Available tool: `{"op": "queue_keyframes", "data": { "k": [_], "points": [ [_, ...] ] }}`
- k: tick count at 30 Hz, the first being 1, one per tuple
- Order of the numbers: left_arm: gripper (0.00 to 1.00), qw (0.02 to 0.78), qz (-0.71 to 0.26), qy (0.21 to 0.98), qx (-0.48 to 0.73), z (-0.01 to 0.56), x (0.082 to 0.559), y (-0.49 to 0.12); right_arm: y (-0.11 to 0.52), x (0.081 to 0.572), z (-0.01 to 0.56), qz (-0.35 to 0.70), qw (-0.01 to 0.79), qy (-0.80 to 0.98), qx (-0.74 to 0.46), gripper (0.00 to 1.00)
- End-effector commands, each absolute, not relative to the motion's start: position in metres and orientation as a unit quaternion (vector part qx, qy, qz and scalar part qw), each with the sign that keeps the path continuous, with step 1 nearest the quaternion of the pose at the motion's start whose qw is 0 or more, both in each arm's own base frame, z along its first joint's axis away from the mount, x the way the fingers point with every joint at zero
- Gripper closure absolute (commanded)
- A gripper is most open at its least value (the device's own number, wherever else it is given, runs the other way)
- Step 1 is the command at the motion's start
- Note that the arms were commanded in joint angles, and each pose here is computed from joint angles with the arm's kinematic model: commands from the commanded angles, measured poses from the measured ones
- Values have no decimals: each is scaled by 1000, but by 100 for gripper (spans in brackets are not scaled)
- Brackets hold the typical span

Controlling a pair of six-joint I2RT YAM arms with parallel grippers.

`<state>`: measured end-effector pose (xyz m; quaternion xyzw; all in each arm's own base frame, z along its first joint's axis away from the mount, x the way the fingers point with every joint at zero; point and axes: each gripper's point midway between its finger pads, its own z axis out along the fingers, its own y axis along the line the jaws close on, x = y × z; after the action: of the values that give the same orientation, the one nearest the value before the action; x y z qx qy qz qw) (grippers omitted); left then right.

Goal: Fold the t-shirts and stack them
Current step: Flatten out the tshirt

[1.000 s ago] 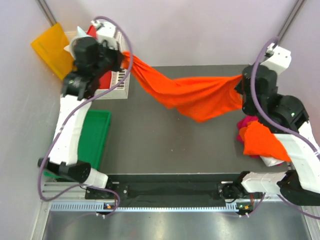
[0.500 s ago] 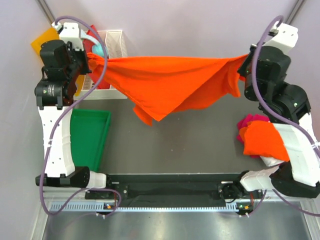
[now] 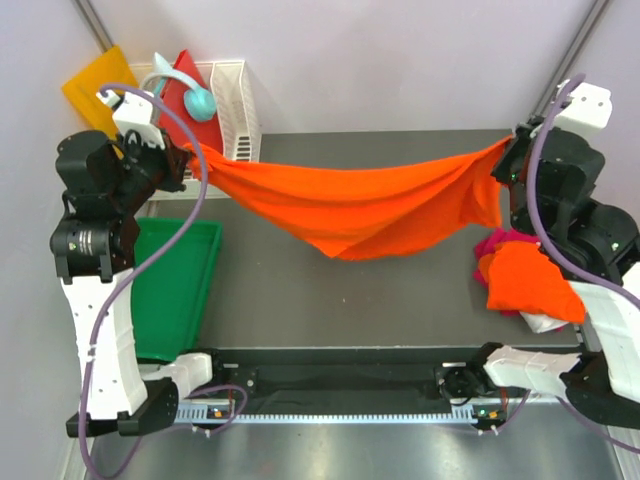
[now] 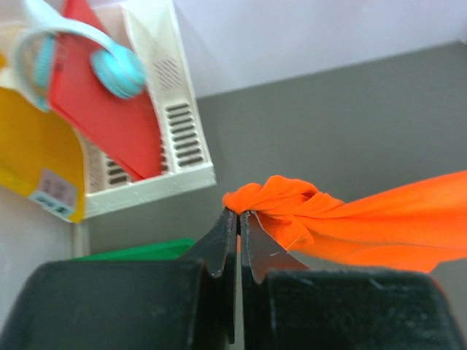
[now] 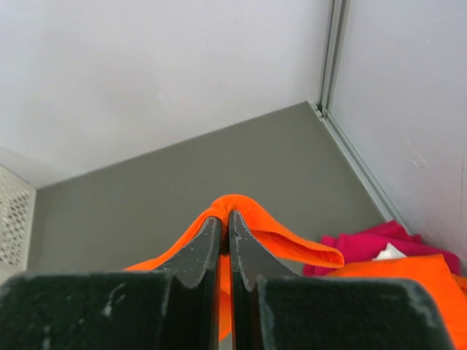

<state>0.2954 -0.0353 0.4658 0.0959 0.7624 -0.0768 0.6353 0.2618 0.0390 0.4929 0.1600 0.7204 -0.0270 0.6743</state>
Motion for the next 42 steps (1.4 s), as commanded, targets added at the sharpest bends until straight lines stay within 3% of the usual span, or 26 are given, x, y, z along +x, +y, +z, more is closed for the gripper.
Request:
{"op": "queue_keyframes", "data": {
  "k": [1,11,15,21,24,27,31,32,34,36,37,39,42],
  "points": [
    [100,594,-131,783,132,431,303,-55,48,273,470,-29,661,735,149,100],
    [100,502,-178,840,101,356,372,-65,77,320,449,-26,643,755,125,100],
    [100,510,-174,838,90,360,411,-67,72,333,485,-34,665,734,133,100],
    [100,557,-194,802,100,414,473,-96,65,332,559,-22,712,687,146,100],
    [100,587,-170,784,110,429,492,-101,70,331,561,-5,714,685,145,100],
    [100,556,-163,808,105,396,499,-99,79,332,522,-11,683,718,137,100],
    [100,466,-152,866,104,298,485,-94,91,327,464,2,655,745,128,100],
    [98,459,-148,868,116,288,479,-94,93,326,453,2,648,751,126,100],
    [84,417,-149,888,121,244,465,-94,98,324,423,-1,628,768,121,100],
    [58,386,-158,899,135,220,454,-97,103,321,405,-3,615,780,115,100],
    [40,364,-165,907,136,202,448,-99,104,322,401,-3,613,782,115,100],
    [31,342,-180,912,137,188,439,-103,108,322,394,-6,607,787,108,100],
    [29,336,-194,911,137,181,431,-108,111,325,391,-11,604,790,102,100]
  ]
}}
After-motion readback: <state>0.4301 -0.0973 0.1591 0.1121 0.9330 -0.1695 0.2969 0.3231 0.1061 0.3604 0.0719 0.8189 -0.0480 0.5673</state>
